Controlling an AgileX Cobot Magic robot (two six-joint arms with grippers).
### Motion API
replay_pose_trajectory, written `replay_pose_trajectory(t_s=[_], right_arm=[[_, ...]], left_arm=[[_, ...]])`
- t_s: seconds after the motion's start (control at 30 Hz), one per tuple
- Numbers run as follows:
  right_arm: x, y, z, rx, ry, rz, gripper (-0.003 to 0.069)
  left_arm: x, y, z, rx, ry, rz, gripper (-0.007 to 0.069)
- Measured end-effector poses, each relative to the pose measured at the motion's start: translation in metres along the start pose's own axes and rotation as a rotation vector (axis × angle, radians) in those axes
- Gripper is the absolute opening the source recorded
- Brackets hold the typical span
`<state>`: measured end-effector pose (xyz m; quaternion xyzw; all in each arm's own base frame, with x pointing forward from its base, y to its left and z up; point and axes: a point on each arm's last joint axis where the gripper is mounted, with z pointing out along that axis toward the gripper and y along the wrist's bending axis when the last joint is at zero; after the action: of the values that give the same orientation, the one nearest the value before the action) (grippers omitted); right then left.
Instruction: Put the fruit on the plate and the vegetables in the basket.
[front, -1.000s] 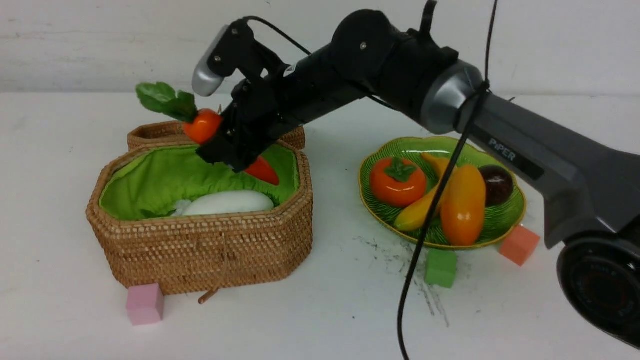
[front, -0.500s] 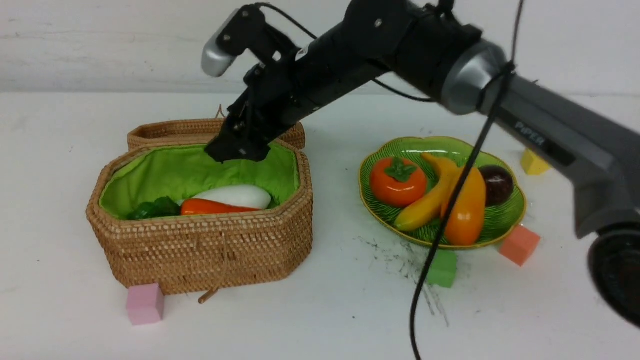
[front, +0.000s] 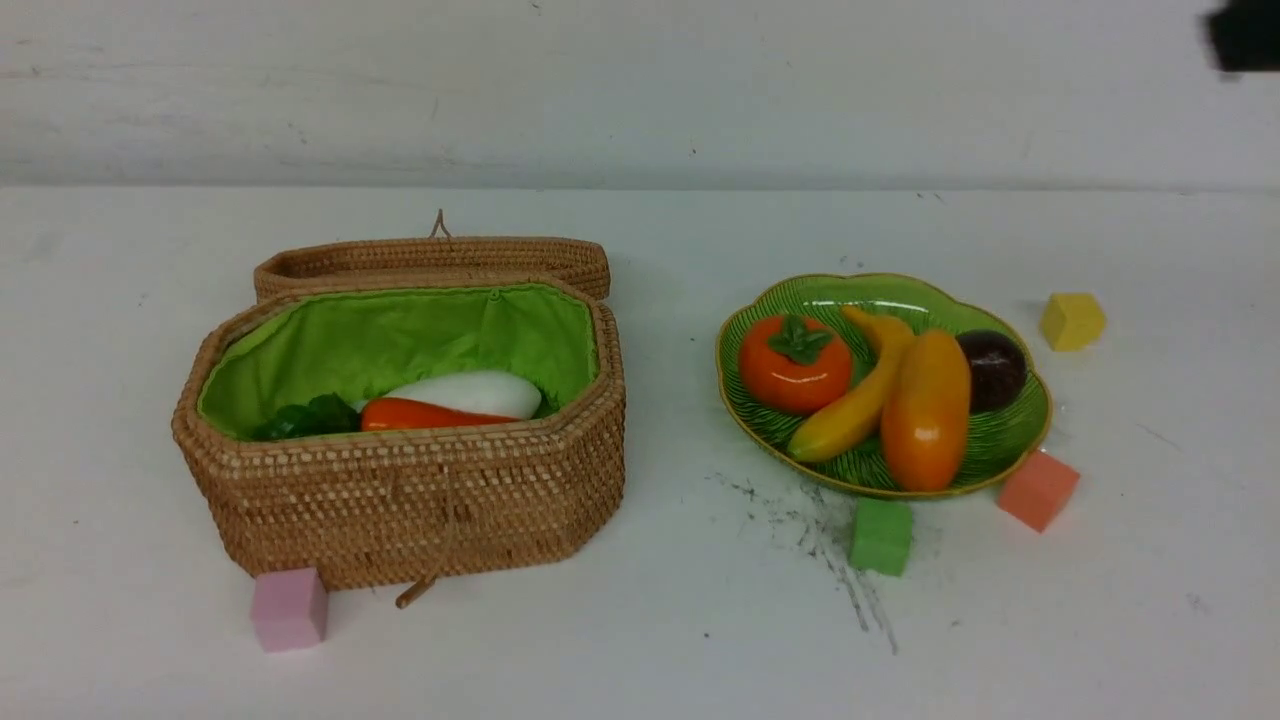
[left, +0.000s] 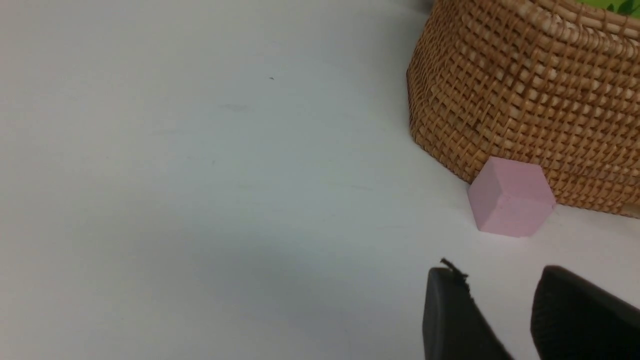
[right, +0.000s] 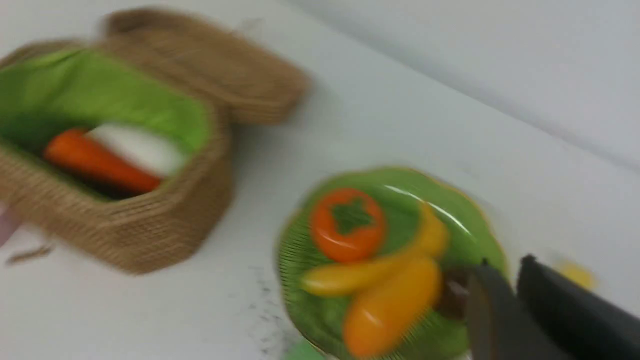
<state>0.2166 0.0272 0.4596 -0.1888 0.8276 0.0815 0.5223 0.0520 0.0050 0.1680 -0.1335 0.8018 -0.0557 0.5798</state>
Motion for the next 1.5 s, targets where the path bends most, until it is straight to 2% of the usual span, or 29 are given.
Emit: replay_pose_trajectory(t_s=[0.07,0.13,0.17,0.23,0.37,0.53,0.73,0.93,1.17,1.3,1.43,1.5], right_arm=[[0.031,0.007,-0.033,0.092,-0.054,0.054,-0.0008],[0.06,0.022,-0.053,0.131,-0.103,0.082,-0.0008],[0.063,0.023,-0.055,0.133,-0.106,0.082,-0.0008],[0.093,0.039,-0.069,0.139,-0.15,0.118,-0.0008],[0.13,0.05,-0.067,0.119,-0.104,0.159,-0.0008],[0.136,0.053,-0.077,0.15,-0.153,0.124,-0.0008],[0.142,0.07,-0.118,0.188,-0.345,0.07,-0.0008],[0.149,0.081,-0.139,0.2,-0.432,0.042,-0.0006],[0.151,0.083,-0.142,0.206,-0.441,0.035,-0.0003],[0.153,0.08,-0.144,0.264,-0.445,0.021,-0.0003],[0.17,0.072,-0.128,0.313,-0.378,0.085,-0.0001],[0.195,0.064,-0.108,0.361,-0.293,0.146,0.0]], left_arm=[[0.0,0.0,0.0,0.0,0.0,0.0,0.0239],[0.0,0.0,0.0,0.0,0.0,0.0,0.0239],[0.0,0.0,0.0,0.0,0.0,0.0,0.0239],[0.0,0.0,0.0,0.0,0.0,0.001,0.0239],[0.0,0.0,0.0,0.0,0.0,0.001,0.0239],[0.0,0.0,0.0,0.0,0.0,0.001,0.0239],[0.0,0.0,0.0,0.0,0.0,0.001,0.0239],[0.0,0.0,0.0,0.0,0.0,0.001,0.0239],[0.0,0.0,0.0,0.0,0.0,0.001,0.0239],[0.0,0.0,0.0,0.0,0.0,0.001,0.0239],[0.0,0.0,0.0,0.0,0.0,0.001,0.0239],[0.0,0.0,0.0,0.0,0.0,0.001,0.0239]])
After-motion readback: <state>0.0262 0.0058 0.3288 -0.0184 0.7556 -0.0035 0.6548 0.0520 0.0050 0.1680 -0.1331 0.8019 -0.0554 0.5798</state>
